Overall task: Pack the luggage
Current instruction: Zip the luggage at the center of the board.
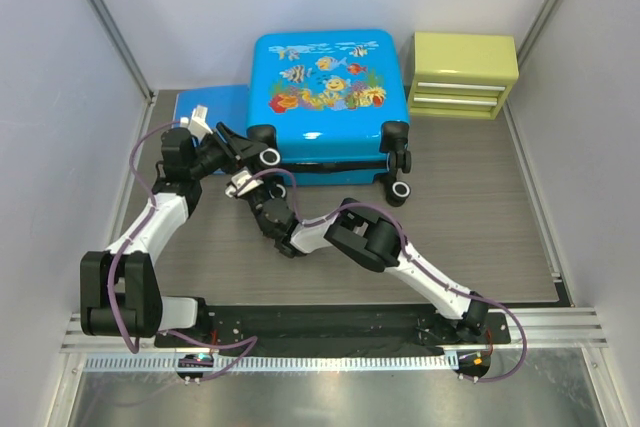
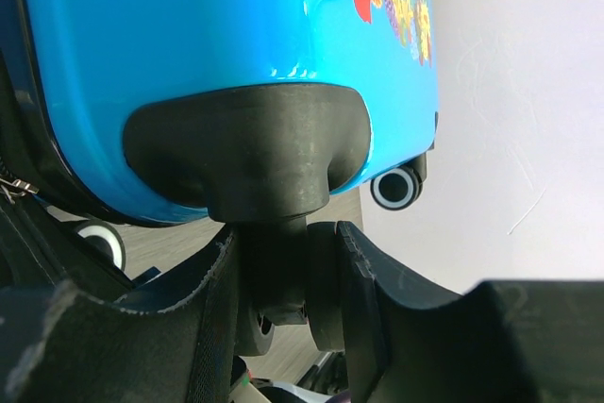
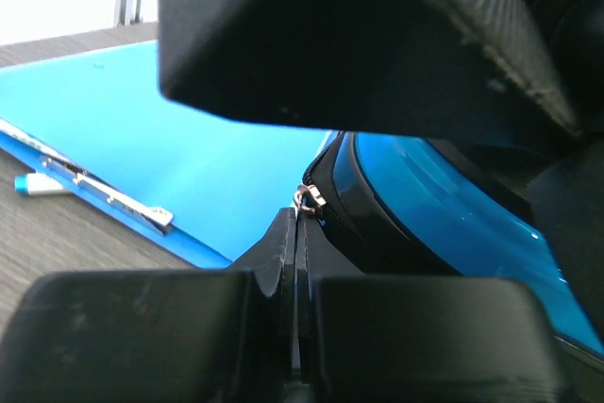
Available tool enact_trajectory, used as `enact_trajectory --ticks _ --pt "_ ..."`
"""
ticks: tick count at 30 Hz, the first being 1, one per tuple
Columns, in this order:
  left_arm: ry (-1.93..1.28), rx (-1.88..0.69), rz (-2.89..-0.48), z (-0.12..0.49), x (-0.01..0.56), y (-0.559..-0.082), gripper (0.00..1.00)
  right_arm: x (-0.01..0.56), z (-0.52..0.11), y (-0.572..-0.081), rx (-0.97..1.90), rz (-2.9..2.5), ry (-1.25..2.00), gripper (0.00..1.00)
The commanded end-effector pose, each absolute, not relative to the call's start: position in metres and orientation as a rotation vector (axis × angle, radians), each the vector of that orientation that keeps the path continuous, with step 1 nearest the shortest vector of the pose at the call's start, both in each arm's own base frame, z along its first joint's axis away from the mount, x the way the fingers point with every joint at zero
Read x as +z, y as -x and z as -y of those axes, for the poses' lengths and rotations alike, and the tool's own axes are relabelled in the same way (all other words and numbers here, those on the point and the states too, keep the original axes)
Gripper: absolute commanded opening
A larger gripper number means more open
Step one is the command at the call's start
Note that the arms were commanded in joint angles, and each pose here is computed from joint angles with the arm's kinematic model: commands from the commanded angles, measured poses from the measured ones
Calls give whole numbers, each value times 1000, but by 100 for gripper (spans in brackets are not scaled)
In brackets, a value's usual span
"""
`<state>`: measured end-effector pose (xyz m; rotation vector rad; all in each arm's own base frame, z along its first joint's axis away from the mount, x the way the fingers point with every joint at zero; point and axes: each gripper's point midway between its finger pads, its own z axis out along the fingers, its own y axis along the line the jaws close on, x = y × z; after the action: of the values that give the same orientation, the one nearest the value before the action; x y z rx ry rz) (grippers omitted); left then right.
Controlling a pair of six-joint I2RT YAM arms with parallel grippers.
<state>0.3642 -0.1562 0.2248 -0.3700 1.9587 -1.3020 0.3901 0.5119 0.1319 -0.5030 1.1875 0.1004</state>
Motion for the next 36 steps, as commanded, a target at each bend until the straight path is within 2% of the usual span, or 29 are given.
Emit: enact_trajectory --ticks 1,7,10,11,12,13,14,16,17,20,23,24,26,27,28,36 --pt "85 -1434 -1714 175 307 -344 0 210 -553 -356 405 -926 426 1" --pt "83 -1443 -1715 173 308 -346 0 215 -556 -354 445 -917 429 3" --pt "125 -1439 -1713 161 308 -352 4 227 -546 -342 461 -897 423 35" --pt "135 -1435 -1703 156 309 -355 6 220 -539 -337 442 -905 442 49" --pt "160 -1423 -1693 146 310 -358 12 221 -536 -332 437 -909 449 56" --pt "162 -1414 -1685 143 312 -359 15 210 -530 -323 432 -935 472 62" --pt "170 -1401 -1681 138 312 -361 17 222 -520 -318 441 -948 430 70" --pt "170 -1383 -1669 130 315 -363 23 198 -496 -301 437 -1011 443 77" --pt "163 -1380 -1666 129 317 -363 25 204 -486 -285 431 -1031 417 81" --pt "126 -1356 -1657 127 321 -360 28 169 -453 -254 336 -1167 438 86" --pt "113 -1303 -1686 126 316 -359 30 158 -397 -250 259 -1303 330 88" --pt "112 -1288 -1691 125 316 -360 30 173 -377 -252 251 -1330 246 89" --pt "112 -1270 -1704 124 312 -361 30 164 -360 -254 151 -1401 297 89" --pt "109 -1267 -1705 124 312 -362 30 186 -350 -260 144 -1410 258 89" --pt "110 -1266 -1710 124 310 -362 31 174 -347 -265 97 -1488 294 89" --pt "76 -1255 -1762 143 296 -363 29 246 -284 -278 210 -1550 132 94"
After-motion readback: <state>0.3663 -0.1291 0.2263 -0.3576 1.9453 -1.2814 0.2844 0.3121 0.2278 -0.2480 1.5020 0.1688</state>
